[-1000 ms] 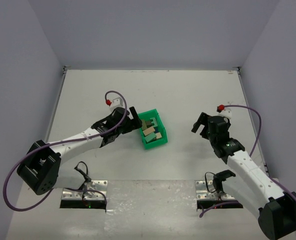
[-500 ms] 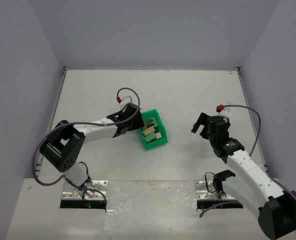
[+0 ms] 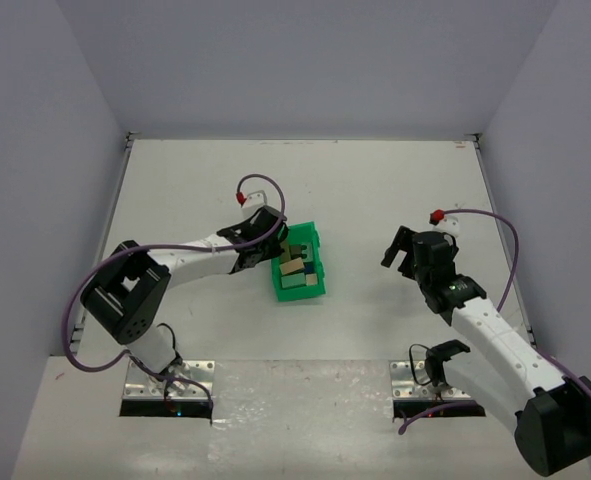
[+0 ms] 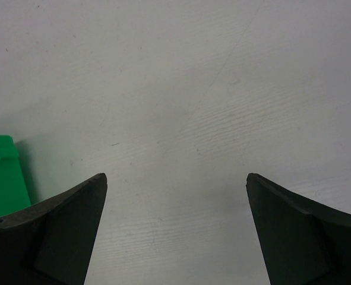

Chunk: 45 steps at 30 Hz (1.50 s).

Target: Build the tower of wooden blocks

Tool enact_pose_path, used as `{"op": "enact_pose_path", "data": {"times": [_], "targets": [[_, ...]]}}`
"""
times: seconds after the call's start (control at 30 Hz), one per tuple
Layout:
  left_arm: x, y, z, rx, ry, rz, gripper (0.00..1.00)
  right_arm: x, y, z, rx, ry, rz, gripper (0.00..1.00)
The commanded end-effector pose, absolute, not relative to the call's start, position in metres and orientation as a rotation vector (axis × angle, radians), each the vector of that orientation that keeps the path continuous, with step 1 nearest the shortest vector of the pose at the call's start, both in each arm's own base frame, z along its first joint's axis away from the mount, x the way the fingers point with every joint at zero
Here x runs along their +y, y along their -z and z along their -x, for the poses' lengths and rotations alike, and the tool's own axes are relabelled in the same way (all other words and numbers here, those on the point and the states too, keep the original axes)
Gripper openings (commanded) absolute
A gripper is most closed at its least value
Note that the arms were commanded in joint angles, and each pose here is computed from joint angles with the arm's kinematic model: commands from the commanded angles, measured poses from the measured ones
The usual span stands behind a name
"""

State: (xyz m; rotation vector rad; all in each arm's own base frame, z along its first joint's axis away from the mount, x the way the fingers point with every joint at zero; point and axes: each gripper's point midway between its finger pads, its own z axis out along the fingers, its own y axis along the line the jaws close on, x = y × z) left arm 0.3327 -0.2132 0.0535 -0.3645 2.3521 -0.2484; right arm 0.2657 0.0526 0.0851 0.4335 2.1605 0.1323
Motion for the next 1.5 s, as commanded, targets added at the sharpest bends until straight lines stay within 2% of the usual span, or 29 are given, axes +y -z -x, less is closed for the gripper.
{"op": "enact_pose_path", "data": {"times": [0.0, 0.13, 0.27, 0.43, 0.53, 0.73, 0.97, 1.47], "targets": [[-0.211, -0.096, -0.348, 2.225, 0.244, 0.384, 0.00, 0.054, -0.095, -0.274, 2.123, -0.141, -0.422, 0.99], [-0.191, -0.124, -0.356, 2.146, 0.122, 0.393, 0.00, 0.053, -0.095, -0.273, 2.125, -0.136, -0.418, 0.99], [-0.143, -0.167, -0.361, 2.001, -0.164, 0.473, 0.00, 0.051, -0.096, -0.272, 2.124, -0.123, -0.421, 0.99], [-0.099, -0.187, -0.351, 1.922, -0.475, 0.471, 0.00, 0.050, -0.097, -0.272, 2.120, -0.121, -0.417, 0.99], [-0.074, -0.196, -0.341, 1.815, -0.617, 0.577, 0.00, 0.052, -0.097, -0.272, 2.124, -0.125, -0.407, 0.99], [-0.063, -0.216, -0.343, 1.771, -0.893, 0.497, 0.00, 0.053, -0.096, -0.273, 2.134, -0.124, -0.393, 0.99], [-0.074, -0.198, -0.357, 1.800, -0.966, 0.436, 0.00, 0.052, -0.096, -0.273, 2.133, -0.117, -0.390, 0.99], [-0.100, -0.209, -0.403, 1.787, -1.230, 0.141, 0.00, 0.051, -0.097, -0.271, 2.126, -0.116, -0.391, 0.99]]}}
